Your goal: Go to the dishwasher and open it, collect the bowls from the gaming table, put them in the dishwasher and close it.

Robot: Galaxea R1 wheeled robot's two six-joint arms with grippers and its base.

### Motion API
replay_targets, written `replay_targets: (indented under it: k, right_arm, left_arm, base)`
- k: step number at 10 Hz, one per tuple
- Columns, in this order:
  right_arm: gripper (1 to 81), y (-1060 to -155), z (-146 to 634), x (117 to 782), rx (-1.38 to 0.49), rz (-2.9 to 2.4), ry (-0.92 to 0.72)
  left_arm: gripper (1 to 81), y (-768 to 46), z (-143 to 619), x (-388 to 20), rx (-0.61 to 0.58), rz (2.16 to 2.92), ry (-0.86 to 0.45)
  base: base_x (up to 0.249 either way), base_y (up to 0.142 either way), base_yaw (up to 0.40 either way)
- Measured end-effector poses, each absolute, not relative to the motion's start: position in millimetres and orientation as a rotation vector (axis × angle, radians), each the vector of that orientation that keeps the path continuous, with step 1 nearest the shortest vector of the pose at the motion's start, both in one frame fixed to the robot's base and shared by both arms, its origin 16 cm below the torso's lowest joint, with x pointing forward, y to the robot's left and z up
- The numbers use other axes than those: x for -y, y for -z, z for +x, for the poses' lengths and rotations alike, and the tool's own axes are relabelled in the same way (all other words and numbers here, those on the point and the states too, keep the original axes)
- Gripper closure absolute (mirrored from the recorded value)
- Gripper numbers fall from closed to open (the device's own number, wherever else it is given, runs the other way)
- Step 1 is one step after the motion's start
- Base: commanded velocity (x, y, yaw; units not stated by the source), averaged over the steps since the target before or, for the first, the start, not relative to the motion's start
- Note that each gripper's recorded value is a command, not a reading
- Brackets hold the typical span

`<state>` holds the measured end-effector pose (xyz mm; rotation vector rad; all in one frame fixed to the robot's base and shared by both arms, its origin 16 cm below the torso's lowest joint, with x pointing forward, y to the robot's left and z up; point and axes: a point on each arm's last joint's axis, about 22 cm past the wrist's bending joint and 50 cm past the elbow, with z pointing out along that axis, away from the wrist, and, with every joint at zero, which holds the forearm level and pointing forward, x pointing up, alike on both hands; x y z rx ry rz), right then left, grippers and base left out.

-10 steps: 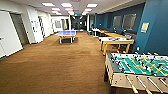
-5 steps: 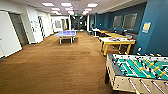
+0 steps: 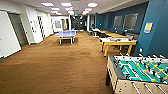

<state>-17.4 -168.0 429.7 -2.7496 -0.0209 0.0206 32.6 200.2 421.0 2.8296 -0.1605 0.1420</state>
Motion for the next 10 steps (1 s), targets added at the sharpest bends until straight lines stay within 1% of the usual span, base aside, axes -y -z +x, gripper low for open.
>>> replay_targets:
  k: [10]
  right_arm:
    - [1.0, -428.9, -16.7, 171.4, 0.022, -2.756, -0.021]
  left_arm:
    - [1.0, -420.9, 32.2, -200.2, 0.160, 2.830, -0.140]
  base:
    - [0.137, 0.000, 0.000]
